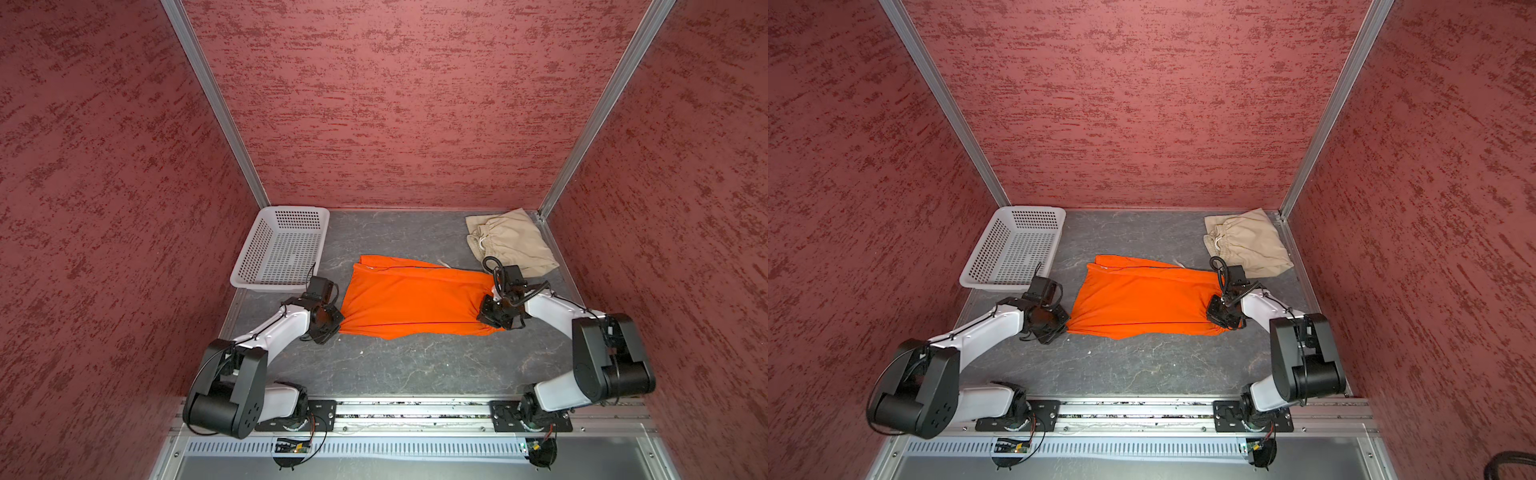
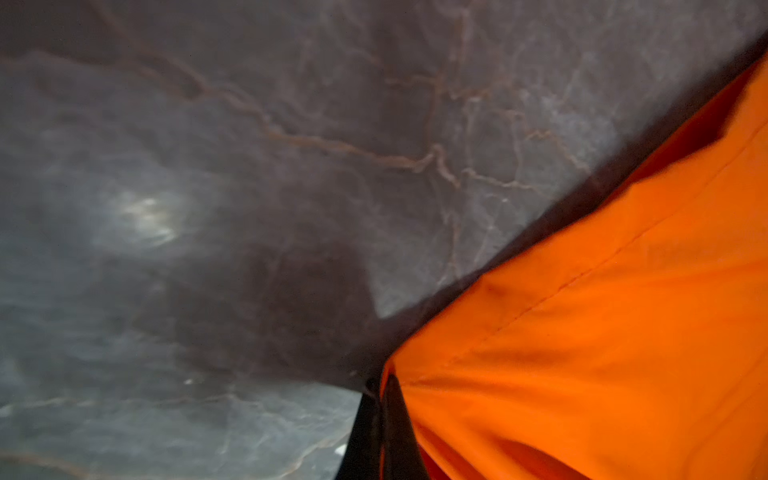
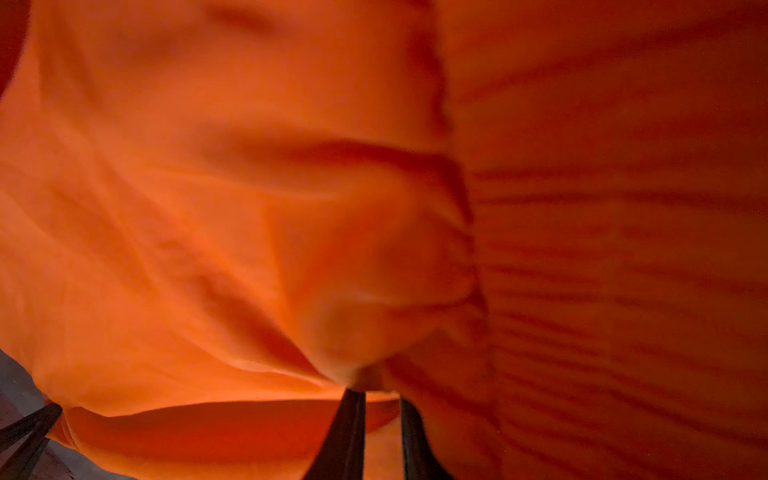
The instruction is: Fold and stack the shorts
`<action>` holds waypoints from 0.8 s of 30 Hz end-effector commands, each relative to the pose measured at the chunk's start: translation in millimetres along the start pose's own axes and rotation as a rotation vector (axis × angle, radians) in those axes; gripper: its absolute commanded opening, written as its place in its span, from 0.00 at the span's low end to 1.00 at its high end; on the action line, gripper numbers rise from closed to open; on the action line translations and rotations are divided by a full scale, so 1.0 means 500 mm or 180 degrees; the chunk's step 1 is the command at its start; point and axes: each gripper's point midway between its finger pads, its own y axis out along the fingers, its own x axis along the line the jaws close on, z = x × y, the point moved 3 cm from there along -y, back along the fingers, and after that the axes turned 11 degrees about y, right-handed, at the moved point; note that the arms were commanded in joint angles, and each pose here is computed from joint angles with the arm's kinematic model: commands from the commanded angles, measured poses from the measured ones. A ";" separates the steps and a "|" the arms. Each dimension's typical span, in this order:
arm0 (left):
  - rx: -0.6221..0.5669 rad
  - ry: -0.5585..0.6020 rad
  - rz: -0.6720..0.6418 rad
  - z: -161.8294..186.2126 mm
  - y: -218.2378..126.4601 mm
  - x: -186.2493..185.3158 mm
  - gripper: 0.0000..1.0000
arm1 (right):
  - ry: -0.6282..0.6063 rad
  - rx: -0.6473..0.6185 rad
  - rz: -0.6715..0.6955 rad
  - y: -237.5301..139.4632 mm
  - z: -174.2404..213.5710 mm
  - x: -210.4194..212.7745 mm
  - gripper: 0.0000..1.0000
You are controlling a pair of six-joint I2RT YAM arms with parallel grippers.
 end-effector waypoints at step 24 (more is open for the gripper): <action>-0.0504 0.0686 0.0689 -0.050 -0.141 -0.143 0.33 | -0.0467 -0.0265 -0.0390 -0.126 0.049 0.160 0.24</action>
